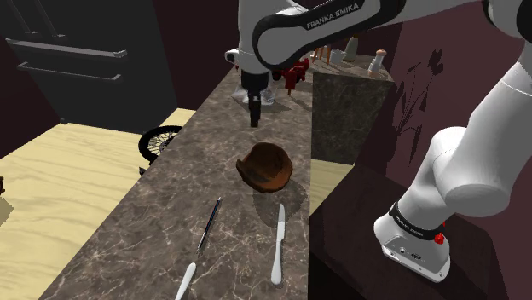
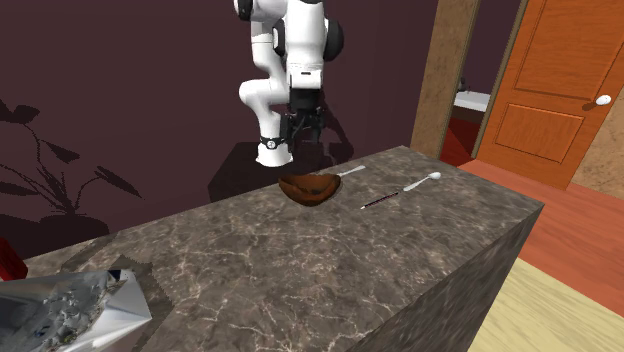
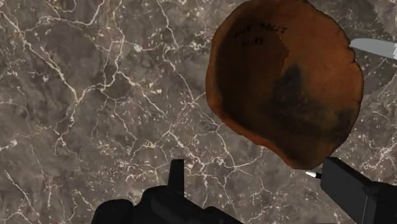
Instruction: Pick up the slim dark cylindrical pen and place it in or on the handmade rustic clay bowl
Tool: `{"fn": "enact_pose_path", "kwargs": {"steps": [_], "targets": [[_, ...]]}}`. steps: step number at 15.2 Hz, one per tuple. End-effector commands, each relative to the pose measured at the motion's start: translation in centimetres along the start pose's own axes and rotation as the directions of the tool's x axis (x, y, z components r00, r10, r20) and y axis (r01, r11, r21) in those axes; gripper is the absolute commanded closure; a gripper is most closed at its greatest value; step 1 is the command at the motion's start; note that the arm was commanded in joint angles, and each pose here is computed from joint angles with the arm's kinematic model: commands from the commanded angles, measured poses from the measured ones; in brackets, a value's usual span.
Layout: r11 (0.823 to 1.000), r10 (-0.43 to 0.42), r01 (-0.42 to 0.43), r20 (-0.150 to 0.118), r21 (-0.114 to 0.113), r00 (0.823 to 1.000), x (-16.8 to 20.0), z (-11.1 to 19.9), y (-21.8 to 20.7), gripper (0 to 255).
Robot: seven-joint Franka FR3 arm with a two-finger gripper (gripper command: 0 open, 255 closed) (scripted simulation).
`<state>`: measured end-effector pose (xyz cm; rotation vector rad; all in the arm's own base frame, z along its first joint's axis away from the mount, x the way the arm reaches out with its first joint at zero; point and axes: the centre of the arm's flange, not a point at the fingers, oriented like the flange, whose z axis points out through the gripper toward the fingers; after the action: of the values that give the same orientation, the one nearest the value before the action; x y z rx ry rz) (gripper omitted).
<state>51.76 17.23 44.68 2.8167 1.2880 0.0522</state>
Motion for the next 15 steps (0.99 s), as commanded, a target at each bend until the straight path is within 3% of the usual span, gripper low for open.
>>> {"fn": "enact_pose_path", "kwargs": {"steps": [1, 4, 8, 11, 15], "targets": [[0.997, -0.081, 0.081, -0.006, 0.001, 0.997, 2.1, 1.0, -1.2, 0], [0.980, -0.198, 0.198, -0.014, 0.003, 0.980, 4.9, 2.6, -3.2, 0], [0.937, -0.348, 0.349, -0.024, 0.004, 0.937, 8.3, 4.8, -6.5, 0], [0.890, -0.456, 0.456, -0.032, 0.004, 0.889, 10.4, 6.3, -9.3, 0], [0.807, -0.589, 0.590, -0.042, 0.003, 0.807, 12.8, 8.4, -13.3, 0]]}}
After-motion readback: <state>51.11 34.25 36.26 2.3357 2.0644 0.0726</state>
